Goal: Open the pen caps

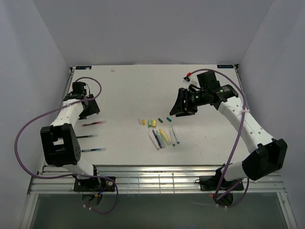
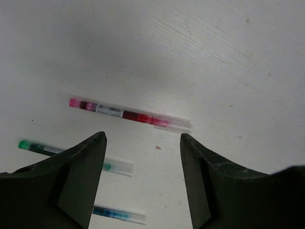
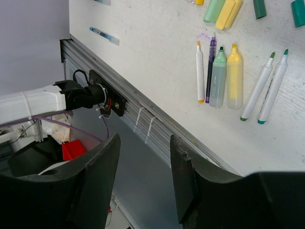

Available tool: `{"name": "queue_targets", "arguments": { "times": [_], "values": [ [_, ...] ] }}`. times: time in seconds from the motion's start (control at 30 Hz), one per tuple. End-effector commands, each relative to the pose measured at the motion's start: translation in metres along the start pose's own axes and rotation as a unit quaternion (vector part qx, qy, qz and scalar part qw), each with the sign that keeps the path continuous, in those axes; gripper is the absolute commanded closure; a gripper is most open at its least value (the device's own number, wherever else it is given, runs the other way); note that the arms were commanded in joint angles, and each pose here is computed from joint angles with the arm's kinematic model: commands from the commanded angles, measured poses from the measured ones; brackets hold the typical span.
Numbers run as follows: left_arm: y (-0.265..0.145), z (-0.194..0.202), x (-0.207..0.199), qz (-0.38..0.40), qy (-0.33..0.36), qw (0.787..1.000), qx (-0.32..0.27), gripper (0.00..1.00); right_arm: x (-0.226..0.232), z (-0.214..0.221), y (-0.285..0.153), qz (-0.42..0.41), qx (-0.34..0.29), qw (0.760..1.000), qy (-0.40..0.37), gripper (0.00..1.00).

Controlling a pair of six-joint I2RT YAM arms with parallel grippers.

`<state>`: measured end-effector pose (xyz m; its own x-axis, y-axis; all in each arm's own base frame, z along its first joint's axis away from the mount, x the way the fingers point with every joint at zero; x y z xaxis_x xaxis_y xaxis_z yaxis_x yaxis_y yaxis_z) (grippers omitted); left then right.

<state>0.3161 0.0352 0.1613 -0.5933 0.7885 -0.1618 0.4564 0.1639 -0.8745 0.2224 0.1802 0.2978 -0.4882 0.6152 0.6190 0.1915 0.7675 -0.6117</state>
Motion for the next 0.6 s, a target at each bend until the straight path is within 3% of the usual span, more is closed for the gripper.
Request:
{"name": "queue_targets", "arguments": {
  "times": [0.0, 0.2, 0.33, 0.47, 0.57],
  "values": [
    [-0.009, -0.009, 0.016, -0.005, 0.124, 0.99, -0.072, 0.25, 0.005, -0.003, -0.003, -0.011, 0.004, 1.0, -0.019, 0.48],
    [0.009, 0.004, 0.028, -0.007, 0.213, 0.975, -0.059, 0.22, 0.003, -0.004, 0.003, -0.018, 0.019, 1.0, -0.011, 0.48],
    [0.01, 0.01, 0.016, 0.091, 0.276, 0.955, -0.049, 0.25, 0.004, 0.0, 0.007, -0.018, 0.033, 0.999, -0.01, 0.48],
    [0.013, 0.007, 0.019, 0.085, 0.304, 0.945, -0.079, 0.26, 0.003, 0.004, 0.013, -0.017, 0.055, 0.998, -0.007, 0.48],
    [0.021, 0.014, 0.022, 0.091, 0.333, 0.936, -0.067, 0.28, 0.005, 0.003, 0.015, -0.013, 0.064, 0.998, -0.011, 0.48]
  ]
}}
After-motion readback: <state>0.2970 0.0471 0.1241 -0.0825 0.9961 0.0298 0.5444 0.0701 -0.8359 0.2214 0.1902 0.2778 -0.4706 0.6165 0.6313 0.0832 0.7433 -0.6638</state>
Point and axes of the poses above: each gripper's point midway between its finger pads, its own y axis out along the fingers, its own x axis along the line the jaws close on, z = x × y, the point moved 8 cm from there along -y, back along the fingers, and after that the axes turned 12 degrees about -y, right-handed, at the moved point
